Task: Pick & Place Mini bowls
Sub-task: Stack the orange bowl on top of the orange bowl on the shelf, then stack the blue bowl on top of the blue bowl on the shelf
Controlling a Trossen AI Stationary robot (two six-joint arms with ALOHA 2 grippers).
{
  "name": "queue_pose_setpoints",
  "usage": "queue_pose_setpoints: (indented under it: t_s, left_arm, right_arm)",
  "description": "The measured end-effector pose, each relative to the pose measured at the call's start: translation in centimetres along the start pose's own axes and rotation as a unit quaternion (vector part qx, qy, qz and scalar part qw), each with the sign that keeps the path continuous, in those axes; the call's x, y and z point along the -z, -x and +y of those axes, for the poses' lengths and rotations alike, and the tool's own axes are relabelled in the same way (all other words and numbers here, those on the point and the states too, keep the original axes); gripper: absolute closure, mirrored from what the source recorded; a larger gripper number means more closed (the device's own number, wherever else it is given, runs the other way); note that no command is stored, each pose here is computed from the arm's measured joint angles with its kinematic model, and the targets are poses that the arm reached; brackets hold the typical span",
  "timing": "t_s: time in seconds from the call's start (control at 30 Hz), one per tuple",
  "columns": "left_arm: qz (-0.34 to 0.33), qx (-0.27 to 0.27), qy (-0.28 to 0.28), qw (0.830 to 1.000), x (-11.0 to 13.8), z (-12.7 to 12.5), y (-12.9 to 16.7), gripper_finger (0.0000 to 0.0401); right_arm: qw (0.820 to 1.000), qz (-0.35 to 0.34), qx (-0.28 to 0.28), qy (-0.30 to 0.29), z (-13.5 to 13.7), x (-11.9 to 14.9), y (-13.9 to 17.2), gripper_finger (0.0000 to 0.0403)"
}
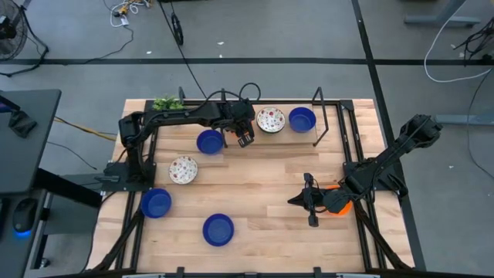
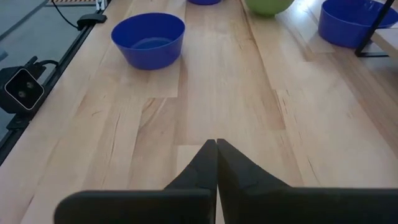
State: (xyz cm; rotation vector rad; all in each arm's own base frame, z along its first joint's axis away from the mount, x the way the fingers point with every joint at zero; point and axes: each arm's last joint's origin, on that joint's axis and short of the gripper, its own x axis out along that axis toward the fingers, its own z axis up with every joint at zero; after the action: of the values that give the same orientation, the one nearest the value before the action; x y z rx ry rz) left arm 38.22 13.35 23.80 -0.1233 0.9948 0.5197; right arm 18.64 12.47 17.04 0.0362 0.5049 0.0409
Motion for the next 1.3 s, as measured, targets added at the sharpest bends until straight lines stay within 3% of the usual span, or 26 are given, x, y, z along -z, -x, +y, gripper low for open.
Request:
queue_pose_setpoints:
  t_s: [0.2,0.37,0.5,0.67,0.83,0.9,1.2,1.3]
  left_arm:
    - [-0.018,0.038,-0.005,0.999,-0.3,-0.2,0.8,0.0256]
    - [-0.056,0.106,-0.040,0.992,-0.7,-1.8,4.8,0.0259]
    - [-0.078,0.150,-0.121,0.978,0.3,-5.9,9.1,0.0278]
    - [-0.097,0.212,-0.217,0.948,3.3,-12.7,13.9,0.0300]
    - [-0.083,0.257,-0.334,0.903,8.9,-18.9,16.2,0.0318]
    - [-0.064,0.261,-0.353,0.897,11.4,-20.5,16.5,0.0324]
    - [-0.049,0.128,-0.277,0.951,20.4,-23.0,15.9,0.0345]
    - [-0.047,0.120,-0.235,0.964,22.4,-23.3,16.2,0.0349]
  right_arm:
    - [1.000,0.000,0.000,0.000,0.0,0.0,0.0,0.0397]
    - [1.000,-0.002,0.002,0.001,0.0,0.0,0.0,0.0397]
    - [1.000,-0.005,0.007,0.000,0.0,-0.1,0.0,0.0397]
    - [1.000,-0.006,0.007,0.000,0.0,-0.1,0.0,0.0397]
    - [1.000,-0.007,0.007,-0.001,0.0,-0.1,0.0,0.0397]
    - [1.000,-0.009,0.006,0.001,0.0,-0.1,0.0,0.0397]
    - [0.997,-0.074,-0.014,0.029,0.4,-1.6,0.1,0.0397]
    - [0.995,-0.086,-0.035,0.033,0.2,-2.1,-0.1,0.0397]
